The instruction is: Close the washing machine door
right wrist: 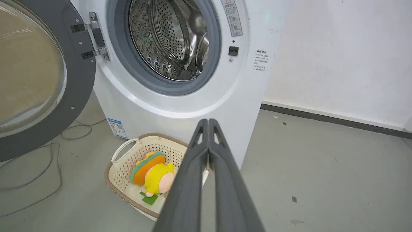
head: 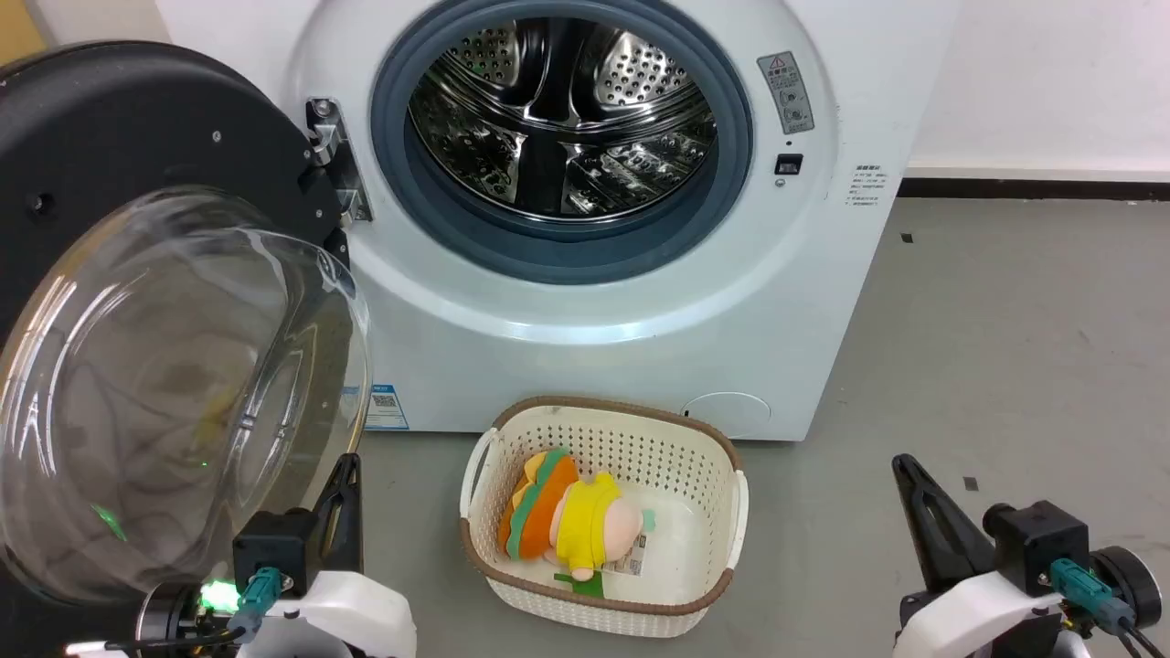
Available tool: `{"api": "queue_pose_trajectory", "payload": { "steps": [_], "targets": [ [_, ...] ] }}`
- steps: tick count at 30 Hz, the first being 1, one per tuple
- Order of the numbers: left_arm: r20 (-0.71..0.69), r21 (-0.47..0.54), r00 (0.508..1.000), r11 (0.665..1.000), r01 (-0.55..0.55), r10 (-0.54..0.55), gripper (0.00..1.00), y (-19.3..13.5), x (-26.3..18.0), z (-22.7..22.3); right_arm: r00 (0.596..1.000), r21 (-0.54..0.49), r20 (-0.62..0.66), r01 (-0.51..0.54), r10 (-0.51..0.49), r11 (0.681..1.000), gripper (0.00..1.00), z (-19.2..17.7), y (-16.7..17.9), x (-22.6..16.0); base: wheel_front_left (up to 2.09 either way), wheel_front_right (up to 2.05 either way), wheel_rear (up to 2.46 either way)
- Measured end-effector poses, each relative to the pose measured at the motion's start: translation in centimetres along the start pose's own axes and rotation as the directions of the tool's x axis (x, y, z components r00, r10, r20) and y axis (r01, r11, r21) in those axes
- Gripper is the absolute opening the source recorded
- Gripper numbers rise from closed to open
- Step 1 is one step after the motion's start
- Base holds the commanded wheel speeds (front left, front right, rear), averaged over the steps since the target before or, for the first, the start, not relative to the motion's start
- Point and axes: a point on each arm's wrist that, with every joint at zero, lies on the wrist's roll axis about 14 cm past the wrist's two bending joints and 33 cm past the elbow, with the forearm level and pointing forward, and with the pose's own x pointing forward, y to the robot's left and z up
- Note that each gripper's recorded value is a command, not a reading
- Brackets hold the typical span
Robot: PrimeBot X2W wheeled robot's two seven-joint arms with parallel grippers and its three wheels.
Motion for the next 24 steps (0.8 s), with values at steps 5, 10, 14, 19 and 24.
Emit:
{"api": "queue_pose_trajectory", "payload": {
  "steps": [5, 10, 14, 19, 24],
  "targets": [
    [0.000, 0.000, 1.000, 1.000, 0.000, 0.000, 0.00, -0.01, 0.00, 0.00, 1.000, 0.000, 0.000, 0.000, 0.000, 1.000, 0.00, 0.00, 0.00, 0.00, 0.00, 0.00, 0.00],
    [0.000, 0.000, 1.000, 1.000, 0.000, 0.000, 0.00, -0.01, 0.00, 0.00, 1.000, 0.000, 0.000, 0.000, 0.000, 1.000, 0.00, 0.00, 0.00, 0.00, 0.00, 0.00, 0.00],
    [0.000, 0.000, 1.000, 1.000, 0.000, 0.000, 0.00, -0.01, 0.01, 0.00, 1.000, 0.000, 0.000, 0.000, 0.000, 1.000, 0.00, -0.01, 0.00, 0.00, 0.00, 0.00, 0.00],
    [0.000, 0.000, 1.000, 1.000, 0.000, 0.000, 0.00, -0.01, 0.00, 0.00, 1.000, 0.000, 0.000, 0.000, 0.000, 1.000, 0.00, 0.00, 0.00, 0.00, 0.00, 0.00, 0.00],
    [0.000, 0.000, 1.000, 1.000, 0.000, 0.000, 0.00, -0.01, 0.00, 0.00, 1.000, 0.000, 0.000, 0.000, 0.000, 1.000, 0.00, -0.01, -0.01, 0.00, 0.00, 0.00, 0.00]
  ]
}}
